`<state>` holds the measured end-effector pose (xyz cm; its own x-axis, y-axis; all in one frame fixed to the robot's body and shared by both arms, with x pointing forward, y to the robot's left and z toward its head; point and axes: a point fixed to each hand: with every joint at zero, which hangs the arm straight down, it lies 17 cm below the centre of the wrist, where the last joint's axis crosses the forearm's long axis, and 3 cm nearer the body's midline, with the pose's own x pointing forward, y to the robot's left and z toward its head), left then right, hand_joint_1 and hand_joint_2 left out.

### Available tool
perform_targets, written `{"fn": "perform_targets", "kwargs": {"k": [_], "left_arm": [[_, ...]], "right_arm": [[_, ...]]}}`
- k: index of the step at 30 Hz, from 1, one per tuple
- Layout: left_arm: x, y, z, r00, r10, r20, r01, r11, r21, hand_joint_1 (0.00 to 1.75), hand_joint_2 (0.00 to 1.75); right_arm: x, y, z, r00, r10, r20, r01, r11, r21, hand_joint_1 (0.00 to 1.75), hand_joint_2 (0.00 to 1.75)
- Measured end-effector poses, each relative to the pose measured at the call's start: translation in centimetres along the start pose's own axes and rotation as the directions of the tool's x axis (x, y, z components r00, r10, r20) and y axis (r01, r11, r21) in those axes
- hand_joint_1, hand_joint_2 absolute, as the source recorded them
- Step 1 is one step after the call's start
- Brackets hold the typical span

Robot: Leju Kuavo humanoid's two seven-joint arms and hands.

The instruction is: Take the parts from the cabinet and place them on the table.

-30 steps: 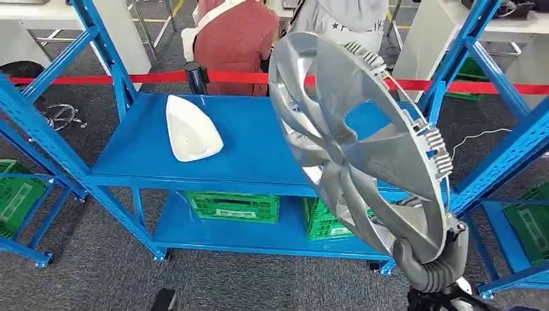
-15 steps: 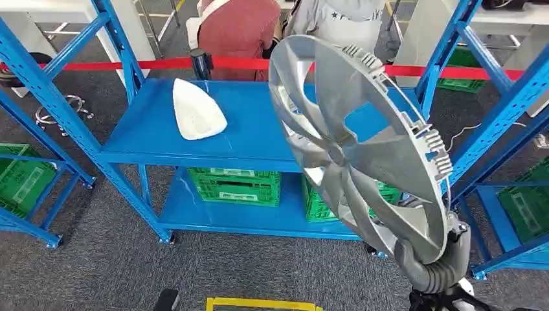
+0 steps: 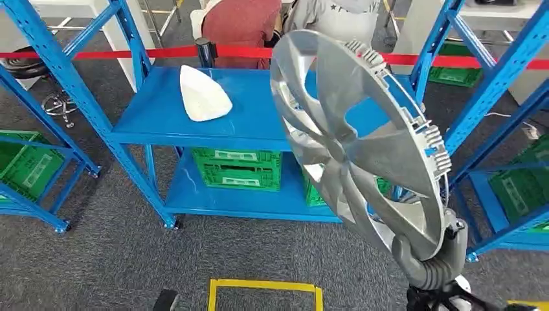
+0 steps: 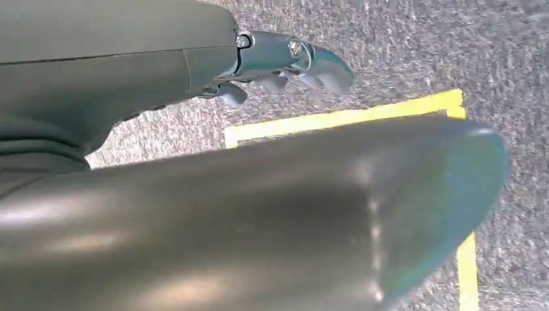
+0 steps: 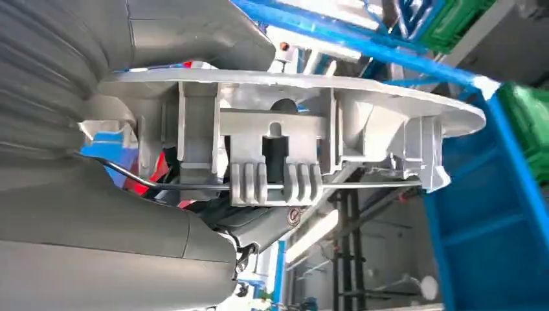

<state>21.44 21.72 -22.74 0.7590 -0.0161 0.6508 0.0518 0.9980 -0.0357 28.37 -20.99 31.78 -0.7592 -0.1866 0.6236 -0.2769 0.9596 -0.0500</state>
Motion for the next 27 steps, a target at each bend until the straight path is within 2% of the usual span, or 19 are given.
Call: {"fn": "perform_targets", "kwargs": {"k": [27], "left_arm": [[0.24, 0.1, 0.04, 1.0, 0.013, 0.018, -0.013, 1.0, 0.005, 0.0, 0.0]], "right_arm": [[-0.23, 0.32, 0.12, 1.0, -0.026, -0.005, 0.026, 1.0, 0.01, 1.75, 1.75]]}}
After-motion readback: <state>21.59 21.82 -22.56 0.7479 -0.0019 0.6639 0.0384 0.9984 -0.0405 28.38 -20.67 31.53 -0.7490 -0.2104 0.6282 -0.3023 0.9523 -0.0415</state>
